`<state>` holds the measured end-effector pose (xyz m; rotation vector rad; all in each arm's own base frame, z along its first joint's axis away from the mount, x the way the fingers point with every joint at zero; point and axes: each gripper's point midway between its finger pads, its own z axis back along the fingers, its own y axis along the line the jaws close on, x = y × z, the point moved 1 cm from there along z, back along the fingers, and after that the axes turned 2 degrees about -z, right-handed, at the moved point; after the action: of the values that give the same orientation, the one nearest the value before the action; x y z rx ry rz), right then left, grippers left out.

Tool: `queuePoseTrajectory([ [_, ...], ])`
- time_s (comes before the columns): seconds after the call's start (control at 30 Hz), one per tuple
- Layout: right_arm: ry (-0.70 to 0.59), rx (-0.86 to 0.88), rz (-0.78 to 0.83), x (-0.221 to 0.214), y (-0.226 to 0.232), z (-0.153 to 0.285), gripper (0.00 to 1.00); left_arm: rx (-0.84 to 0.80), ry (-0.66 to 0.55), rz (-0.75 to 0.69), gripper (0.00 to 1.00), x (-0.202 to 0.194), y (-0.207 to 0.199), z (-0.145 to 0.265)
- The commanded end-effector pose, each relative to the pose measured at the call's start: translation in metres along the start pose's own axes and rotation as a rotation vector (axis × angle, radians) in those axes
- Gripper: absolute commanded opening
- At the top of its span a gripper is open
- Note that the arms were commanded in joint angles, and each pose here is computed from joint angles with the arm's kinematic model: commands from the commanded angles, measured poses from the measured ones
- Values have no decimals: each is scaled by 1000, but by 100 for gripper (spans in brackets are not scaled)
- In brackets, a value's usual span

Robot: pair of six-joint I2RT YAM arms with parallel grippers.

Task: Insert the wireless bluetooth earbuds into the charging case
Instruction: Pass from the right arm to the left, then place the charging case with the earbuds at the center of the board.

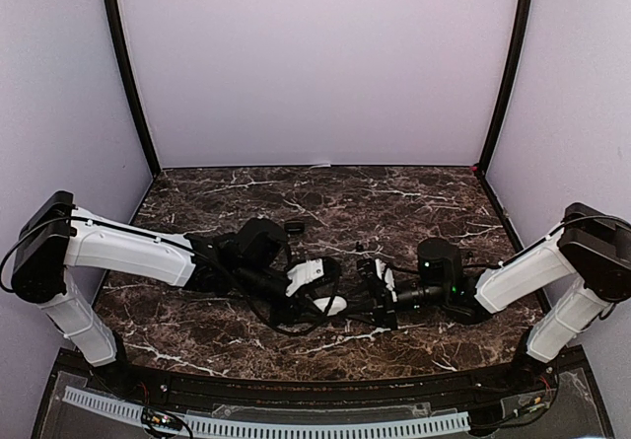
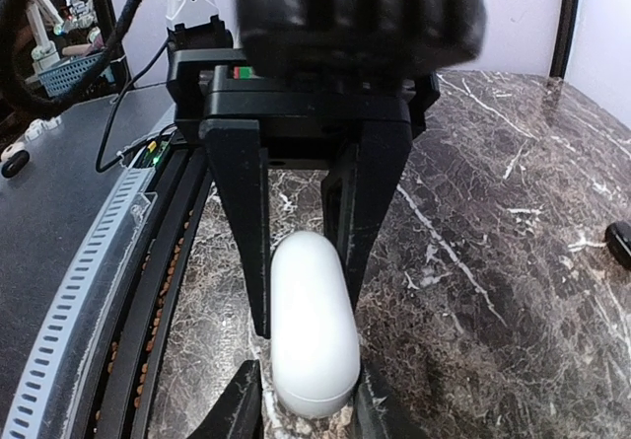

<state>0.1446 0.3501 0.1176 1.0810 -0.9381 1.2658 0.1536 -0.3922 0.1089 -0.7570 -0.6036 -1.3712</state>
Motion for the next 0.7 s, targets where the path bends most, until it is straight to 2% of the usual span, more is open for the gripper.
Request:
queuePoseTrajectory([
  [0.0, -66, -44, 51, 18, -5, 5, 34, 79, -11, 58, 16, 7, 12, 11],
  [0.1, -75, -85, 55, 21, -10, 9, 45, 130, -32, 173, 16, 2, 32, 22],
  [0.17, -82, -130, 55, 22, -15, 12, 54, 176, -57, 296, 18, -9, 54, 37],
  [0.23, -90, -184, 54, 23, -22, 16, 59, 238, -82, 429, 18, -24, 79, 55],
  [0.4, -113, -260, 52, 27, -30, 24, 61, 336, -161, 754, 20, -70, 130, 97],
  [0.53, -110, -340, 34, 26, -42, 28, 61, 359, -197, 874, 20, -91, 155, 112],
  [0.67, -108, -529, -21, 24, -70, 41, 61, 372, -210, 934, 24, -105, 175, 118],
])
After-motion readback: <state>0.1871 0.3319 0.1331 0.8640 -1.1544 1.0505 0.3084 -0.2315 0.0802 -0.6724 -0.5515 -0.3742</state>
